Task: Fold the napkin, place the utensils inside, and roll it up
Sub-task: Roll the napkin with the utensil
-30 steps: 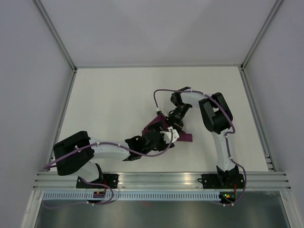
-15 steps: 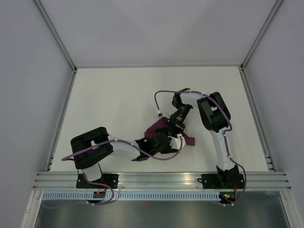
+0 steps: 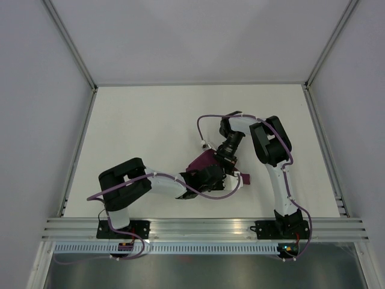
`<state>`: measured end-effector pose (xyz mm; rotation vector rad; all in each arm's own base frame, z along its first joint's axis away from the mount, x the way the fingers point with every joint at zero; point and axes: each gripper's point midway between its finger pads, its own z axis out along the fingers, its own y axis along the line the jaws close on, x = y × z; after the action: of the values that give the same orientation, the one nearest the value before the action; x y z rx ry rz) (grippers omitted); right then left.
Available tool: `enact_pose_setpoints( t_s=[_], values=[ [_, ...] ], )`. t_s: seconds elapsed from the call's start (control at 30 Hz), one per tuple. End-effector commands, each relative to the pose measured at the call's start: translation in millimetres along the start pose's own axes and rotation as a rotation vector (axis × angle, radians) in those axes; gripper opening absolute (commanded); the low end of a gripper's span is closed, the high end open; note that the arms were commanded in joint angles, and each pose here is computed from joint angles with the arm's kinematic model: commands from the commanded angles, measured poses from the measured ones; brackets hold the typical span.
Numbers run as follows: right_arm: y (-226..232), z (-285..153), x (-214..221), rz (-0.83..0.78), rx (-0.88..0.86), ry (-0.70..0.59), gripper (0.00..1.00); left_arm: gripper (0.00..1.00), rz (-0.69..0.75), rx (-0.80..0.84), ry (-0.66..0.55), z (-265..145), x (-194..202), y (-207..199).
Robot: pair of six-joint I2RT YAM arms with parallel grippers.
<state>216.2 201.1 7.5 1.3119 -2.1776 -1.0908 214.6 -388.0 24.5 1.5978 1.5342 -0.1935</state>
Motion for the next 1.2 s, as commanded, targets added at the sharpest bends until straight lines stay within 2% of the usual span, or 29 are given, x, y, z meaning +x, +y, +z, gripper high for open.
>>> enact_pose_setpoints(
  t_s=[0.0, 0.1, 0.13, 0.17, 0.23, 0.33, 0.5, 0.57, 0.6, 0.67, 0.77, 0.8, 0.87, 1.0, 1.17],
  values=[
    [-84.5, 7.7, 1.1, -0.171, 0.243, 0.08, 0.03, 0.24, -0.065, 0.101, 0.067, 5.2, 21.1, -21.4],
    [-78.7, 3.9, -3.6, -0.181, 0.237, 0.044, 0.15, 0.08, -0.122, 0.127, 0.069, 5.0, 25.1, -23.7],
    [-75.8, -1.2, -6.5, -0.183, 0.243, 0.023, 0.25, 0.05, -0.136, 0.126, 0.072, 4.9, 26.0, -24.1],
    [-71.8, -3.0, -9.1, -0.186, 0.233, 0.0, 0.29, 0.02, -0.157, 0.144, 0.072, 4.8, 28.1, -26.9],
    [-63.9, -15.0, -14.3, -0.195, 0.238, -0.047, 0.4, 0.02, -0.185, 0.156, 0.082, 4.7, 32.0, -28.0],
    [-45.9, -37.2, -24.4, -0.217, 0.239, -0.139, 0.49, 0.02, -0.267, 0.251, 0.065, 4.8, 32.3, -37.1],
    [-30.4, -83.3, -39.7, -0.194, 0.293, -0.342, 0.51, 0.02, -0.423, 0.349, 0.07, 3.3, 37.8, -38.4],
    [-32.6, -110.6, -37.0, -0.131, 0.35, -0.442, 0.51, 0.02, -0.482, 0.391, 0.062, 1.2, 39.1, -36.6],
    [-31.8, -128.7, -43.4, -0.154, 0.393, -0.513, 0.51, 0.02, -0.504, 0.405, 0.063, 1.0, 41.6, -36.7],
    [-41.4, -151.6, -31.4, -0.103, 0.435, -0.612, 0.51, 0.02, -0.565, 0.449, 0.053, -0.7, 43.2, -35.7],
    [-40.8, -182.4, -16.3, -0.139, 0.498, -0.728, 0.51, 0.02, -0.648, 0.504, 0.061, -1.7, 49.3, -35.6],
    [-33.7, -191.9, -13.3, -0.207, 0.539, -0.741, 0.51, 0.02, -0.666, 0.52, 0.061, -2.0, 50.2, -35.7],
    [-33.5, -184.9, -1.0, -0.219, 0.566, -0.74, 0.52, 0.02, -0.724, 0.57, 0.075, -1.5, 52.6, -38.7],
    [-21.7, -189.2, 3.6, -0.353, 0.718, -0.75, 0.54, 0.02, -0.826, 0.666, 0.106, 2.6, 57.2, -46.6],
    [-8.5, -152.4, 7.5, -0.49, 0.78, -0.676, 0.57, 0.02, -0.926, 0.747, 0.113, 5.0, 64.0, -48.2]
  ],
)
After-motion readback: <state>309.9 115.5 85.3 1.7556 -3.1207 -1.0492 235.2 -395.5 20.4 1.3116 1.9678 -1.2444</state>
